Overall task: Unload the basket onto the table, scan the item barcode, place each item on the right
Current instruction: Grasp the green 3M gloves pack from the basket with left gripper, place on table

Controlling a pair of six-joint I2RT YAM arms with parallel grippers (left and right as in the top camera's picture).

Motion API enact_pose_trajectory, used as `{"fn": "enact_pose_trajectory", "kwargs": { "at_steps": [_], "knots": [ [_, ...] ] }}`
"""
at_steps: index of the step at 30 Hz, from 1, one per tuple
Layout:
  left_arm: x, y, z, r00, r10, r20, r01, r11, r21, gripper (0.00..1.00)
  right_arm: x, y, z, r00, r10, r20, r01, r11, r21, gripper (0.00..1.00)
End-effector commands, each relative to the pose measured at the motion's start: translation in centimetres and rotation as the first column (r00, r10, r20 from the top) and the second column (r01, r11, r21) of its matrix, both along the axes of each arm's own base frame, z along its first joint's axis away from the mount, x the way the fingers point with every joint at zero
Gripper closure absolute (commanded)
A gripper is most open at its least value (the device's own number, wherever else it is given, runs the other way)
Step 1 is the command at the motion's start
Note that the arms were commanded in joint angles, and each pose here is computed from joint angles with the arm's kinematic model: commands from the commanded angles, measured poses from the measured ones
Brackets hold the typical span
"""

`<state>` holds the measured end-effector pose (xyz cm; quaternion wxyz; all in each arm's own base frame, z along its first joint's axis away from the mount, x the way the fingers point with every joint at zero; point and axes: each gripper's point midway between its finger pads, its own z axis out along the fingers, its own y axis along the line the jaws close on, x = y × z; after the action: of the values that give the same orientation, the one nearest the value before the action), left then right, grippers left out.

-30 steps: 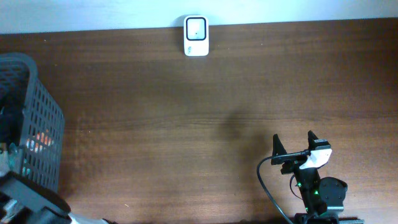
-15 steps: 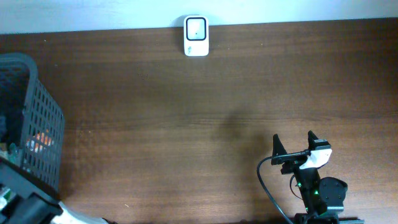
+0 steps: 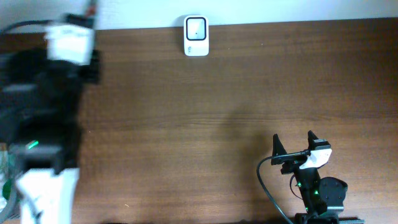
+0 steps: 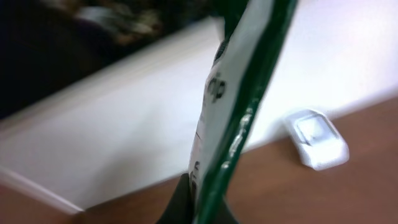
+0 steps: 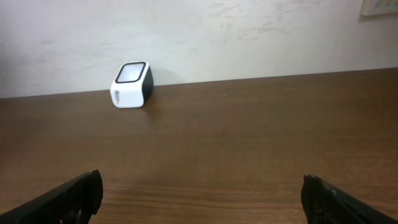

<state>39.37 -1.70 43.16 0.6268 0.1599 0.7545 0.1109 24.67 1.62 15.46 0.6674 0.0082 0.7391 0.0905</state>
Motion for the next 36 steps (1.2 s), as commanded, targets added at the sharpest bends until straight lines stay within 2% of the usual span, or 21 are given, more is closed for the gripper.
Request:
{"fn": "enact_pose_trajectory", "kwargs": {
  "at_steps": [1, 2, 4, 8, 11, 12, 13, 15, 16, 17, 18, 19, 20, 22, 24, 27, 29, 31, 33, 35, 36],
  "knots": [
    [3.6, -8.9, -8.9, 0.966, -0.109, -0.234, 0.141, 0.982, 0.124, 1.00, 0.0, 0.3, -0.3, 1.000, 0.018, -0.004, -0.018, 1.000, 0.005, 0.02],
    [4.4, -12.0, -13.2, 0.927, -0.162, -0.338, 0.228, 0.959, 0.166, 1.00, 0.0, 0.3, -0.3, 1.000, 0.017, -0.004, -0.017, 1.000, 0.004, 0.02],
    [5.3, -15.4, -20.7, 0.870, -0.101, -0.483, 0.259, 0.927, 0.272, 1.00, 0.0, 0.3, -0.3, 1.000, 0.017, -0.004, -0.017, 1.000, 0.004, 0.02],
    [4.3, -19.1, -28.0, 0.806, -0.035, -0.591, 0.323, 0.863, 0.389, 1.00, 0.0, 0.3, -0.3, 1.000, 0.018, -0.004, -0.018, 1.000, 0.005, 0.02],
    [2.3, -19.7, -32.1, 0.727, -0.007, -0.687, 0.402, 0.815, 0.418, 1.00, 0.0, 0.3, -0.3, 1.000, 0.017, -0.004, -0.017, 1.000, 0.004, 0.02],
    [2.1, -19.6, -32.7, 0.716, 0.005, -0.698, 0.397, 0.820, 0.413, 1.00, 0.0, 0.3, -0.3, 1.000, 0.018, -0.004, -0.018, 1.000, 0.005, 0.02],
    [1.5, -20.4, -33.3, 0.689, -0.033, -0.724, 0.405, 0.845, 0.348, 1.00, 0.0, 0.3, -0.3, 1.000, 0.018, -0.004, -0.018, 1.000, 0.005, 0.02],
    [0.1, -23.0, -34.0, 0.609, -0.184, -0.772, 0.499, 0.845, 0.193, 1.00, 0.0, 0.3, -0.3, 1.000, 0.018, -0.004, -0.018, 1.000, 0.005, 0.02],
    [-0.8, -24.2, -34.3, 0.563, -0.254, -0.787, 0.534, 0.838, 0.111, 0.94, 0.0, 0.3, -0.3, 1.000, 0.017, -0.004, -0.017, 1.000, 0.004, 0.02],
    [-0.9, -24.4, -34.3, 0.560, -0.257, -0.788, 0.514, 0.853, 0.087, 0.67, 0.0, 0.3, -0.3, 1.000, 0.018, -0.004, -0.018, 1.000, 0.005, 0.02],
    [-0.8, -24.4, -34.3, 0.562, -0.253, -0.787, 0.497, 0.864, 0.078, 0.07, 0.0, 0.3, -0.3, 1.000, 0.018, -0.004, -0.018, 1.000, 0.005, 0.02],
    [-0.7, -24.4, -34.2, 0.570, -0.250, -0.783, 0.471, 0.880, 0.062, 0.01, 0.0, 0.3, -0.3, 1.000, 0.018, -0.004, -0.018, 1.000, 0.005, 0.02],
    [-0.4, -24.4, -34.0, 0.579, -0.246, -0.777, 0.441, 0.896, 0.045, 0.01, 0.0, 0.3, -0.3, 1.000, 0.017, -0.004, -0.017, 1.000, 0.004, 0.02],
    [2.4, -23.3, -31.0, 0.643, -0.222, -0.733, 0.288, 0.957, -0.037, 0.01, 0.0, 0.3, -0.3, 1.000, 0.017, -0.004, -0.017, 1.000, 0.004, 0.02],
    [5.4, -20.5, -24.9, 0.725, -0.185, -0.664, 0.134, 0.983, -0.127, 0.01, 0.0, 0.3, -0.3, 1.000, 0.017, -0.005, -0.017, 1.000, 0.005, 0.02],
    [7.6, -14.2, -14.2, 0.831, -0.137, -0.540, 0.027, 0.978, -0.207, 0.01, 0.0, 0.3, -0.3, 1.000, 0.018, -0.004, -0.018, 1.000, 0.005, 0.02],
    [7.4, -7.9, -8.7, 0.883, -0.042, -0.468, -0.077, 0.969, -0.233, 0.01, 0.0, 0.3, -0.3, 1.000, 0.017, -0.004, -0.017, 1.000, 0.004, 0.02],
    [5.5, 0.8, -4.7, 0.899, 0.146, -0.413, -0.285, 0.911, -0.297, 0.03, 0.0, 0.3, -0.3, 1.000, 0.018, -0.004, -0.018, 1.000, 0.005, 0.02],
    [2.8, 9.0, -3.3, 0.848, 0.336, -0.409, -0.488, 0.797, -0.356, 0.07, 0.0, 0.3, -0.3, 1.000, 0.018, -0.004, -0.018, 1.000, 0.005, 0.02],
    [-0.7, 17.0, -5.0, 0.714, 0.500, -0.490, -0.692, 0.611, -0.385, 0.07, 0.0, 0.3, -0.3, 1.000, 0.018, -0.004, -0.018, 1.000, 0.005, 0.02],
    [-3.1, 21.3, -6.7, 0.620, 0.572, -0.538, -0.783, 0.491, -0.381, 0.05, 0.0, 0.3, -0.3, 1.000, 0.018, -0.004, -0.018, 1.000, 0.005, 0.01]
  ]
}}
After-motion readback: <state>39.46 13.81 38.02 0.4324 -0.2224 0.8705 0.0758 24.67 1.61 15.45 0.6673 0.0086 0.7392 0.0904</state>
